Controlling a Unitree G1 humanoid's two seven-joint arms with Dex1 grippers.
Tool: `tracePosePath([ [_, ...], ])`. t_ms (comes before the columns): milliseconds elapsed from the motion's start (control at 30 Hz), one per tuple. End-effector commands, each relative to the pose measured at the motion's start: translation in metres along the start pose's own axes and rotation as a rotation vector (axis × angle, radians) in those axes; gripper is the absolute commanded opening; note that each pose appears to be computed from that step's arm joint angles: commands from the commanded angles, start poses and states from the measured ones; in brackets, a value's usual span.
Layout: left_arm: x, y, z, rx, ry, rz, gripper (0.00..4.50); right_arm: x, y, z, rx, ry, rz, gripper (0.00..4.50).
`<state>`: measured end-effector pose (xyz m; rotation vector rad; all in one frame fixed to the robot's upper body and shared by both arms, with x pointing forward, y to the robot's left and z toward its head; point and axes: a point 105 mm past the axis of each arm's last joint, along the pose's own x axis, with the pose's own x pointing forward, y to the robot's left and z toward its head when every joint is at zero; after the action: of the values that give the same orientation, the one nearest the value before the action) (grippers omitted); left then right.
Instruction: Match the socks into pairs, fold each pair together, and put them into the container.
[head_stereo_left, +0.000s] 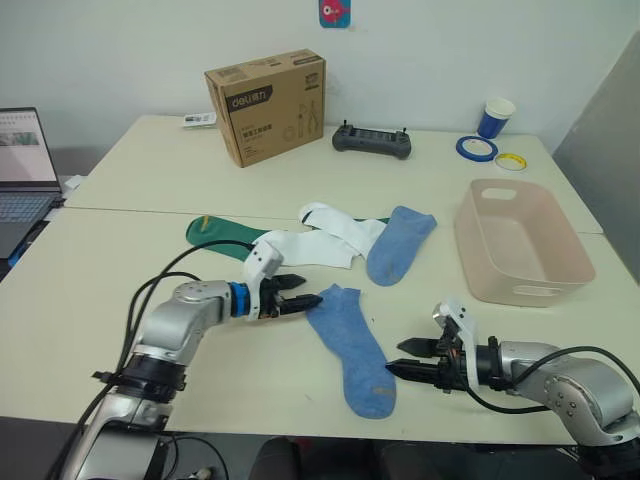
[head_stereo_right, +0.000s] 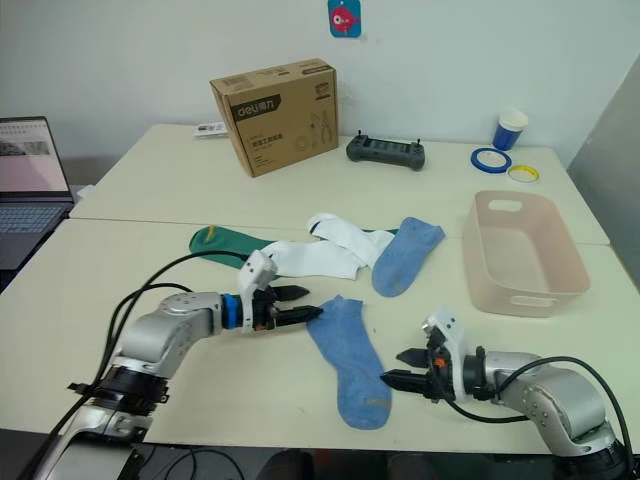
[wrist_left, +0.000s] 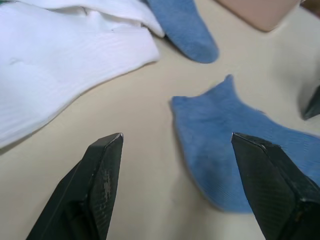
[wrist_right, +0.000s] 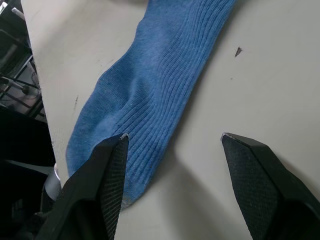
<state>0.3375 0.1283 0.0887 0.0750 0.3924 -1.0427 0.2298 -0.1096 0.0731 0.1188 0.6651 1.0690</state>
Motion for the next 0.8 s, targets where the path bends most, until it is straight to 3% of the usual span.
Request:
tracePosePath([
  [33, 0.006, -0.003, -0.009, 0.017, 0.050, -0.043, 3.57, 0.007, 0.014, -0.005, 0.021, 0.024, 0.065, 3.17],
  [100, 0.007, -0.006, -0.011, 0.017, 0.064, -0.069, 3.57, 0.009, 0.015, -0.007, 0.021, 0.031, 0.069, 3.17],
  [200, 0.006, -0.007, -0.010, 0.004, 0.053, -0.086, 2.99, 0.013, 0.018, -0.005, 0.052, 0.018, 0.096, 2.57],
  [433, 0.006, -0.011, -0.007, -0.003, 0.035, -0.091, 0.89, 0.014, 0.016, -0.001, 0.058, 0.007, 0.092, 0.16],
  [467, 0.006, -0.011, -0.007, -0.002, 0.035, -0.090, 0.56, 0.014, 0.016, 0.000, 0.058, 0.007, 0.093, 0.00],
  [533, 0.005, -0.010, -0.006, 0.000, 0.029, -0.084, 0.03, 0.014, 0.016, 0.000, 0.058, 0.008, 0.097, 0.00],
  [800, 0.004, -0.012, -0.001, 0.001, 0.013, -0.081, 0.03, 0.016, 0.016, 0.003, 0.055, 0.004, 0.106, 0.00],
])
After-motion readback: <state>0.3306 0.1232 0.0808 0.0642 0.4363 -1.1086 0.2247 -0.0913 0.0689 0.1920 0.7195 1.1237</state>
